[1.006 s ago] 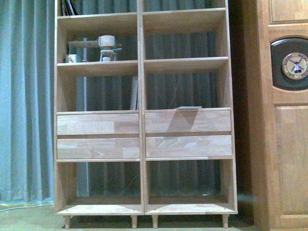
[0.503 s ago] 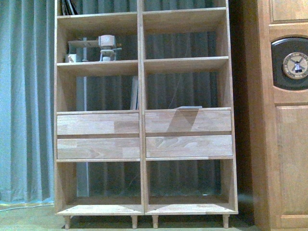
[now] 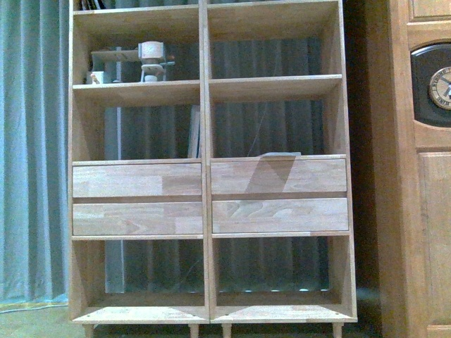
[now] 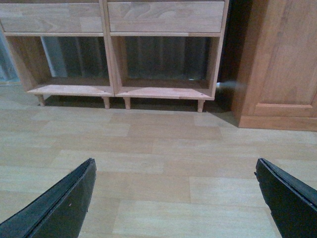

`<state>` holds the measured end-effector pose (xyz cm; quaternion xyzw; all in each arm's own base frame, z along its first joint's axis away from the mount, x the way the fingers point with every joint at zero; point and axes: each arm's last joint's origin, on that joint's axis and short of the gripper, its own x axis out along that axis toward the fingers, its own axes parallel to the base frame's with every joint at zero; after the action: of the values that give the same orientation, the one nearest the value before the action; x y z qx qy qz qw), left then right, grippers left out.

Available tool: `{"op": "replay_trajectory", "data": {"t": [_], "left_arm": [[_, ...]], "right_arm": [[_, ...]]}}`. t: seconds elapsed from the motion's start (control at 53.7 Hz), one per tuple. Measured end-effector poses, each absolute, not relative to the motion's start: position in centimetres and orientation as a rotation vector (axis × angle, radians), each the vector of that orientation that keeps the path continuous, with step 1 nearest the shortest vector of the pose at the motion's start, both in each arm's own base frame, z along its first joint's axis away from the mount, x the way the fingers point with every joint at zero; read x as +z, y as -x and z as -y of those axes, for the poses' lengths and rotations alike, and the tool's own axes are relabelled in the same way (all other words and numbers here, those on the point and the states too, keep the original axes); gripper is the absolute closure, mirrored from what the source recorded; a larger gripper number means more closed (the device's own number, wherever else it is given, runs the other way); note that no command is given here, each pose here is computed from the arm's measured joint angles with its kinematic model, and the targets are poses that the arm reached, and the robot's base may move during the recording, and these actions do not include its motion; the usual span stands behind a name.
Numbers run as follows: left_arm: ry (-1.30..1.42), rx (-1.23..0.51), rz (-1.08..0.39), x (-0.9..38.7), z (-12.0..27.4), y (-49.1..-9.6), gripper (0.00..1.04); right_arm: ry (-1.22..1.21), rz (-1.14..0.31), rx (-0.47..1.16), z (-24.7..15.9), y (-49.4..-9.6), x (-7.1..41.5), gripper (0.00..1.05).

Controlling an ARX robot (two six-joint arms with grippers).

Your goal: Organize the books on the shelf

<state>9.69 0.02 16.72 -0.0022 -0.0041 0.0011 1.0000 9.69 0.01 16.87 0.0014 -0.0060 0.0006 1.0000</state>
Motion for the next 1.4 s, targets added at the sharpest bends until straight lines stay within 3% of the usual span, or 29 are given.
{"op": "replay_trajectory", "data": {"t": [1.397], "left_arm": [[0.004, 0.001, 0.007, 16.72, -0.02, -9.70, 0.07]], "right_arm": [[-0.003, 0.011, 0.002, -0.01, -9.69, 16.86, 0.07]]}}
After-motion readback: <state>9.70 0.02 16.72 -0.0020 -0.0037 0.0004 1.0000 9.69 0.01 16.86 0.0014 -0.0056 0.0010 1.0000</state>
